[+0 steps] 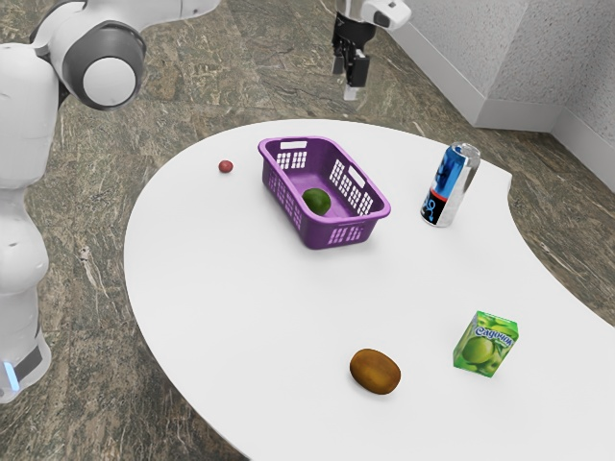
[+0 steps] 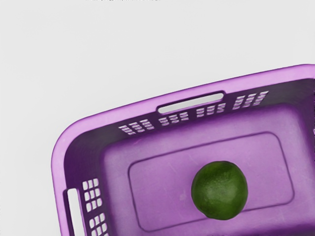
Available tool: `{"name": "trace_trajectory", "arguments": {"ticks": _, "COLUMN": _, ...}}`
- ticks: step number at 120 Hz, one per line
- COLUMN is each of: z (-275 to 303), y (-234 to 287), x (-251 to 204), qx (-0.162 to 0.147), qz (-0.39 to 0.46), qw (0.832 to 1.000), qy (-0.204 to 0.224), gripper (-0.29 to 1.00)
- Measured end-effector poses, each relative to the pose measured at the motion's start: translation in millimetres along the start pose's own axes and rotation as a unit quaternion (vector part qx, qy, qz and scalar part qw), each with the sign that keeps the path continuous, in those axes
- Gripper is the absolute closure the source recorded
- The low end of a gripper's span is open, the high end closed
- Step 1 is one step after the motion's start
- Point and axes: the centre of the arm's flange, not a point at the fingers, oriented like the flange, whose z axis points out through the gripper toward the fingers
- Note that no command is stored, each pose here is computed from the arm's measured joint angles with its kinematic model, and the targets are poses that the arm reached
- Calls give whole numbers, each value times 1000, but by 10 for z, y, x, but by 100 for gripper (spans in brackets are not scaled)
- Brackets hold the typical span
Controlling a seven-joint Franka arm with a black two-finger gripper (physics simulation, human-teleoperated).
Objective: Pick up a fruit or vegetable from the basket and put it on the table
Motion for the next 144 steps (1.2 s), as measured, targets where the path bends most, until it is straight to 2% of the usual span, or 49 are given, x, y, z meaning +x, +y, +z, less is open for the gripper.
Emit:
{"name": "trace_trajectory", "arguments": {"ticks": 16, "z": -152, "y": -56, "x": -59, "qx": 10, "qz": 9, "qw": 1000, "qy": 10, "gripper": 0}}
{"name": "trace_trajectory", "arguments": {"ticks": 25, "z": -817, "y": -257, "x": -277, "qx": 35, "qz": -9, "qw": 997, "qy": 71, "gripper": 0}}
{"name": "trace_trajectory", "arguments": {"ticks": 31, "z": -1080, "y": -16, "x": -288, "qx": 37, "qz": 12, "qw": 995, "qy": 97, "gripper": 0}}
{"name": "trace_trajectory", "arguments": {"ticks": 36, "z": -1091, "y": 248, "x": -195, "qx": 30, "qz": 38, "qw": 994, "qy": 100, "gripper": 0}}
{"name": "trace_trajectory", "arguments": {"ticks": 44, "z": -912, "y": 449, "x": -58, "qx": 17, "qz": 61, "qw": 994, "qy": 87, "gripper": 0}}
{"name": "trace_trajectory", "arguments": {"ticks": 58, "z": -580, "y": 404, "x": 50, "qx": 4, "qz": 67, "qw": 996, "qy": 59, "gripper": 0}}
{"name": "trace_trajectory", "arguments": {"ticks": 70, "z": -143, "y": 455, "x": 210, "qx": -24, "qz": 78, "qw": 996, "qy": 28, "gripper": 0}}
{"name": "trace_trajectory", "arguments": {"ticks": 80, "z": 234, "y": 759, "x": 311, "qx": -42, "qz": 95, "qw": 995, "qy": -8, "gripper": 0}}
{"name": "trace_trajectory", "arguments": {"ticks": 89, "z": 649, "y": 945, "x": 379, "qx": -75, "qz": 87, "qw": 992, "qy": -42, "gripper": 0}}
{"name": "trace_trajectory", "arguments": {"ticks": 102, "z": 1054, "y": 961, "x": 229, "qx": -99, "qz": 54, "qw": 990, "qy": -88, "gripper": 0}}
{"name": "trace_trajectory", "arguments": {"ticks": 110, "z": 1349, "y": 1008, "x": -134, "qx": -106, "qz": 29, "qw": 987, "qy": -120, "gripper": 0}}
{"name": "trace_trajectory", "arguments": {"ticks": 119, "z": 1471, "y": 976, "x": -308, "qx": -110, "qz": 3, "qw": 987, "qy": -119, "gripper": 0}}
{"name": "trace_trajectory", "arguments": {"ticks": 130, "z": 1391, "y": 946, "x": -281, "qx": -107, "qz": -16, "qw": 990, "qy": -92, "gripper": 0}}
{"name": "trace_trajectory", "arguments": {"ticks": 144, "z": 1474, "y": 884, "x": -257, "qx": -85, "qz": -29, "qw": 992, "qy": -88, "gripper": 0}}
